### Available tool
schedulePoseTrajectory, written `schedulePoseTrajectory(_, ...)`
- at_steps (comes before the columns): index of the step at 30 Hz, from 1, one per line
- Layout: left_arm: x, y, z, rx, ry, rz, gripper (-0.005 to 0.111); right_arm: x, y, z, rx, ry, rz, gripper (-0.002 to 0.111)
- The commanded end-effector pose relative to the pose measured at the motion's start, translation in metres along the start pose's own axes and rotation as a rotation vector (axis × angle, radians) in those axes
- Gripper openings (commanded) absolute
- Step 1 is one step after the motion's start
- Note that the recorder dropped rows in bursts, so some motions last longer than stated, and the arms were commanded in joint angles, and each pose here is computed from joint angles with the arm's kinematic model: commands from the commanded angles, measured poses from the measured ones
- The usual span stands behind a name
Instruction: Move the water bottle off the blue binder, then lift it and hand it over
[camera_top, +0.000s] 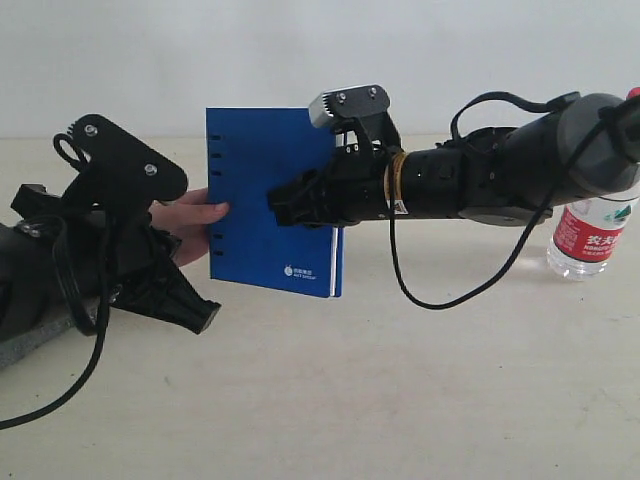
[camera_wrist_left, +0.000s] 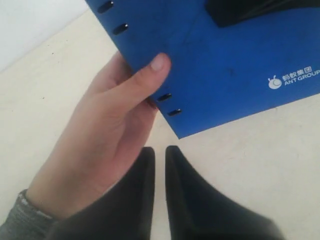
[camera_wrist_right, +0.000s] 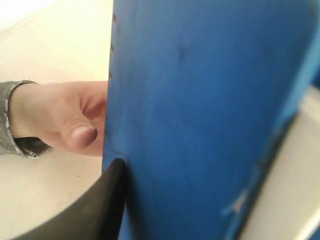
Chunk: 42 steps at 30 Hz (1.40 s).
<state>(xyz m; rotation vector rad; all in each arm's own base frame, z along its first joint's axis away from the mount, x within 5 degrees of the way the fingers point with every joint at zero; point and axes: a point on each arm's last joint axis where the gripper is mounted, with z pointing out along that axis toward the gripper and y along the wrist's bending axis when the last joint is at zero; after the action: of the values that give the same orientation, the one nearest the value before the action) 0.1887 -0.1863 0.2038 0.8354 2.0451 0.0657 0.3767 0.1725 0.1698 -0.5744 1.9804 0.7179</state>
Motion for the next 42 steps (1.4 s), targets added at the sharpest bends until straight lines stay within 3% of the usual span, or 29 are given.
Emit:
schedulePoseTrajectory(1, 0.001, 0.0, -0.001, -0.001, -0.005, -0.003, 0.005, -0.008, -0.004, -0.002, 0.019, -0.031, 0.002, 0.0)
schedulePoseTrajectory(3, 0.001, 0.0, -0.001, -0.001, -0.005, -0.003, 0.005, -0.008, -0.003, -0.002, 0.018, -0.028, -0.008, 0.004)
schedulePoseTrajectory(10, 0.001, 0.0, -0.001, -0.001, -0.005, -0.003, 0.005, -0.008, -0.003, -0.002, 0.018, -0.028, -0.015, 0.04)
schedulePoseTrajectory(26, 0.001, 0.004, -0.002, -0.047, -0.002, -0.003, 0.005, -0.008, -0.004, -0.002, 0.023, -0.034, -0.063, 0.043)
schedulePoseTrajectory(30, 0.001, 0.004, -0.002, -0.047, -0.002, -0.003, 0.005, -0.008, -0.004, -0.002, 0.023, -0.034, -0.063, 0.063)
schedulePoseTrajectory(32, 0.001, 0.004, -0.002, -0.047, -0.002, -0.003, 0.005, -0.008, -0.003, -0.002, 0.019, -0.029, -0.074, 0.068)
schedulePoseTrajectory(37, 0.001, 0.006, -0.002, -0.062, -0.005, 0.003, 0.005, -0.018, 0.005, -0.011, -0.013, -0.025, -0.138, 0.057)
schedulePoseTrajectory(42, 0.001, 0.007, -0.002, -0.081, -0.005, 0.005, 0.005, -0.064, 0.032, -0.053, -0.038, -0.108, -0.277, 0.021)
